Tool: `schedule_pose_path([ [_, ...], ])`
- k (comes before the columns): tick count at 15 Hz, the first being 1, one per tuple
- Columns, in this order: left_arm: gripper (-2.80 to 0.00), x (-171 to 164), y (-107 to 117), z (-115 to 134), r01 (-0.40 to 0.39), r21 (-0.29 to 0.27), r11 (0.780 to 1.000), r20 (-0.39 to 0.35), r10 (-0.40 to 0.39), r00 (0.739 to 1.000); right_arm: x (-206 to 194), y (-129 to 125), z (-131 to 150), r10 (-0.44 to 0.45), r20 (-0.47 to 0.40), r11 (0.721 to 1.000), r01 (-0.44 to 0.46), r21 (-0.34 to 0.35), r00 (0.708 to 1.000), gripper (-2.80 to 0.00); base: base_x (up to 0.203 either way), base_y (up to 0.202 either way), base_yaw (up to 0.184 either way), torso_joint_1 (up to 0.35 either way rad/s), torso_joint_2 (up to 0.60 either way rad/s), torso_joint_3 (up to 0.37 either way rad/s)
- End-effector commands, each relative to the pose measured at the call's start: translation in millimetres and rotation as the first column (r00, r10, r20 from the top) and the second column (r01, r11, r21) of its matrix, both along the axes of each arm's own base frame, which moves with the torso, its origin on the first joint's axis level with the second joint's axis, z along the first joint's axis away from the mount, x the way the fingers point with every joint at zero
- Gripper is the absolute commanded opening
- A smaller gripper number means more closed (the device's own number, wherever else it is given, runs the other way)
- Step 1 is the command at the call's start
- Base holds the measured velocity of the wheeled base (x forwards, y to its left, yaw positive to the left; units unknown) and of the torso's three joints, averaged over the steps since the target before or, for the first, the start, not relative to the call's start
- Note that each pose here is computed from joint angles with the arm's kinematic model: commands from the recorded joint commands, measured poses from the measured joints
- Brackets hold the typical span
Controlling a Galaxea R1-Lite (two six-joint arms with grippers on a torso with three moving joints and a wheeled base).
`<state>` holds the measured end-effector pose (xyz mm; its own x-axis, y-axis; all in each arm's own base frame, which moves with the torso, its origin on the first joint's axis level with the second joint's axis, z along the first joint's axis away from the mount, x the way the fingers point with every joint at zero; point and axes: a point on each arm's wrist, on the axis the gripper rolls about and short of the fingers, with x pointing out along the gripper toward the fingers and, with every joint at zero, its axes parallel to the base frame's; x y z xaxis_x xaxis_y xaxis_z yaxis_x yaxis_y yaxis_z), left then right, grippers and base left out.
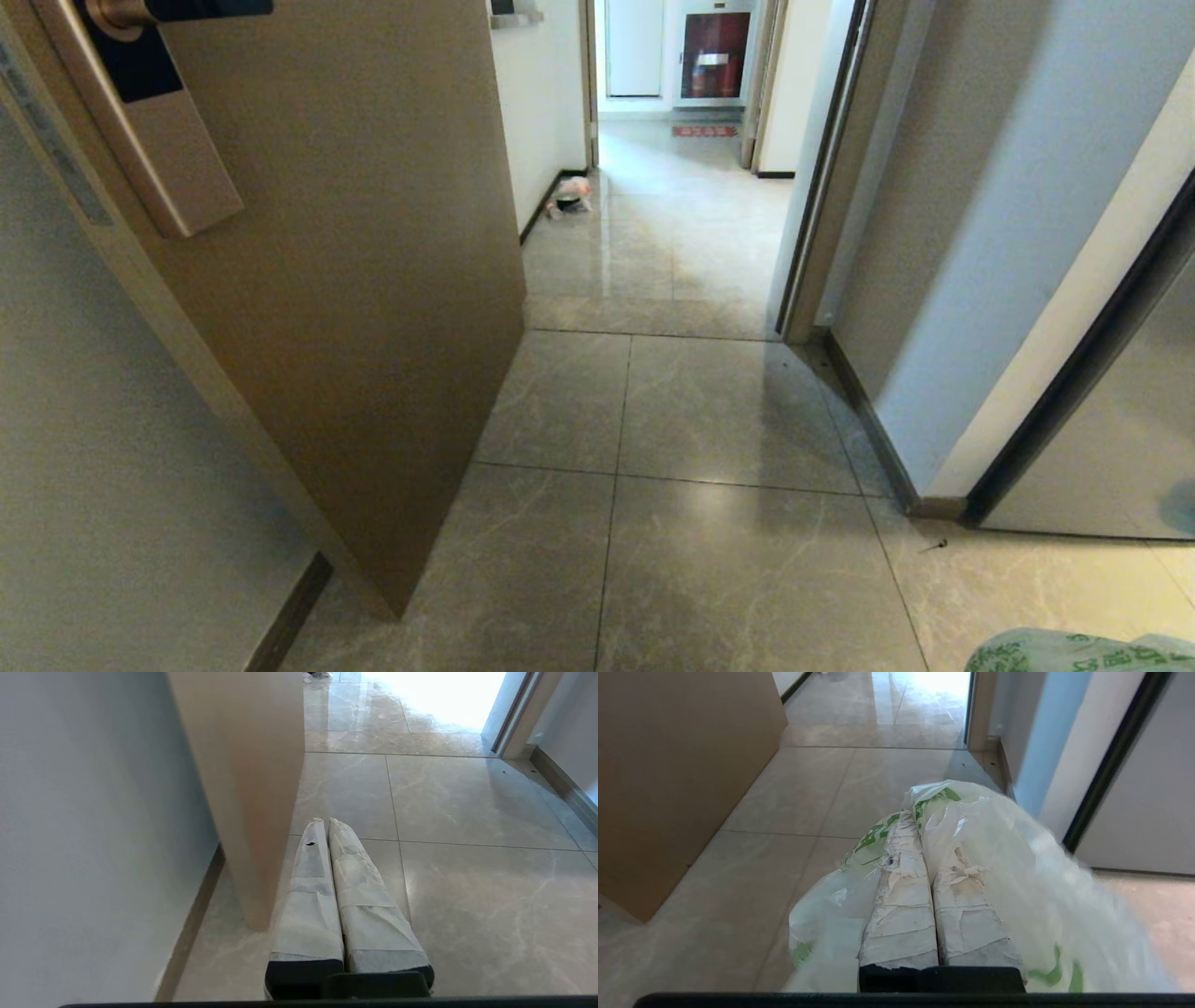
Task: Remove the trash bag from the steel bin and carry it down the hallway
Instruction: Put the trash bag at the door
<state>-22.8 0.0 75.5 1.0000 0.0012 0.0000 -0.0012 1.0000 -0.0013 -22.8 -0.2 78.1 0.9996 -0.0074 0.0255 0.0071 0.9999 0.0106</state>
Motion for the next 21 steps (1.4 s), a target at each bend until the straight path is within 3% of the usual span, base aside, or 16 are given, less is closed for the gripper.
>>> schedule_pose_path([
  [1, -2.80, 0.0, 0.0, 0.0, 0.000, 0.000, 1.000, 0.000, 0.000, 1.000, 0.8, 0.0, -2.3, 0.000, -0.009, 1.000, 0.000, 0.000, 1.000, -2.80, 0.000, -0.129, -0.004, -0.001, 0.00, -0.001],
  [7, -2.80, 0.0, 0.0, -0.2, 0.000, -0.003, 1.000, -0.002, 0.000, 1.000, 0.8, 0.0, -2.4, 0.000, -0.009, 1.000, 0.000, 0.000, 1.000, -2.80, 0.012, -0.013, 0.001, 0.001, 0.00, 0.001],
  [21, -2.80, 0.0, 0.0, -0.2, 0.000, -0.005, 1.000, -0.002, 0.000, 1.000, 0.8, 0.0, -2.4, 0.000, -0.009, 1.000, 0.000, 0.000, 1.000, -2.80, 0.190, 0.000, 0.001, 0.002, 0.00, 0.003],
])
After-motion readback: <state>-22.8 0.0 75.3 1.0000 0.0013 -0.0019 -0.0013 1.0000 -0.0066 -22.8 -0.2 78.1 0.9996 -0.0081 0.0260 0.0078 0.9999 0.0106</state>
